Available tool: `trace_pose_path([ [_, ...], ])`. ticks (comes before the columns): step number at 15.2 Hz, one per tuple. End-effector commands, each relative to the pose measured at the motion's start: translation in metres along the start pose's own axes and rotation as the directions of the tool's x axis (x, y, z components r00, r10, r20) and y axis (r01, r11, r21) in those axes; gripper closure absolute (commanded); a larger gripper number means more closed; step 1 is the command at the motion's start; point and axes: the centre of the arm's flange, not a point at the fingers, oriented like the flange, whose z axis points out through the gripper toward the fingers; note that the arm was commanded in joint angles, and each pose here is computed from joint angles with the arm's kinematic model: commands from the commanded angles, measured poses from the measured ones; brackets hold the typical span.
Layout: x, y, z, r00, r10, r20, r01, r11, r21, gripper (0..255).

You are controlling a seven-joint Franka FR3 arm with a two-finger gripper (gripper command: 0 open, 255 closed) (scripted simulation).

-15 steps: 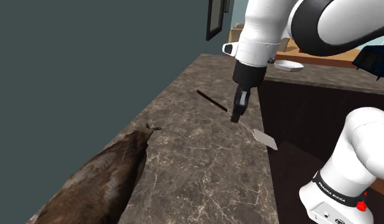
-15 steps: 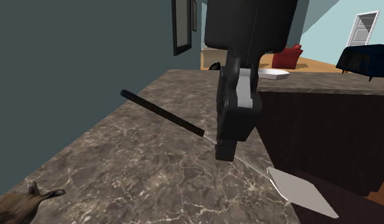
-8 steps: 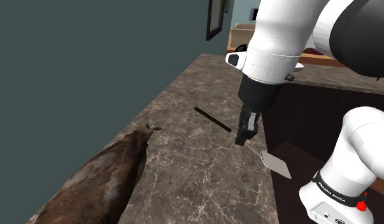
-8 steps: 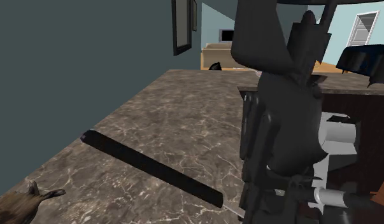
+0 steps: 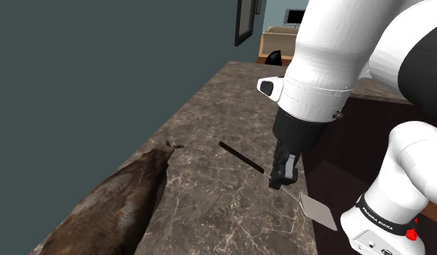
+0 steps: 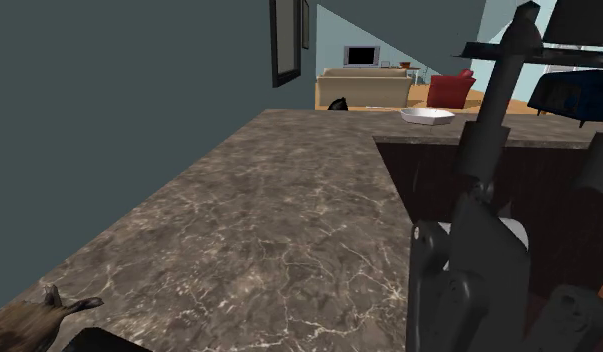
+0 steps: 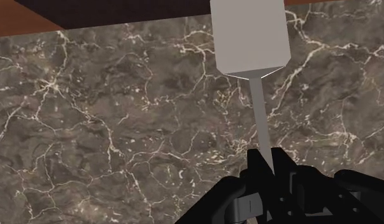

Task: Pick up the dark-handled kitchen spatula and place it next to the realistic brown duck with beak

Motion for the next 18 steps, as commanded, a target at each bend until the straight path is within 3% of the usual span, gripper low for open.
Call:
trace_pose_path([
  [1,-0.001,0.0,0.01,1.0,0.0,0.0,0.0,1.0,0.0,255],
  [18,-0.007,0.0,0.1,1.0,0.0,0.0,0.0,1.0,0.0,255],
])
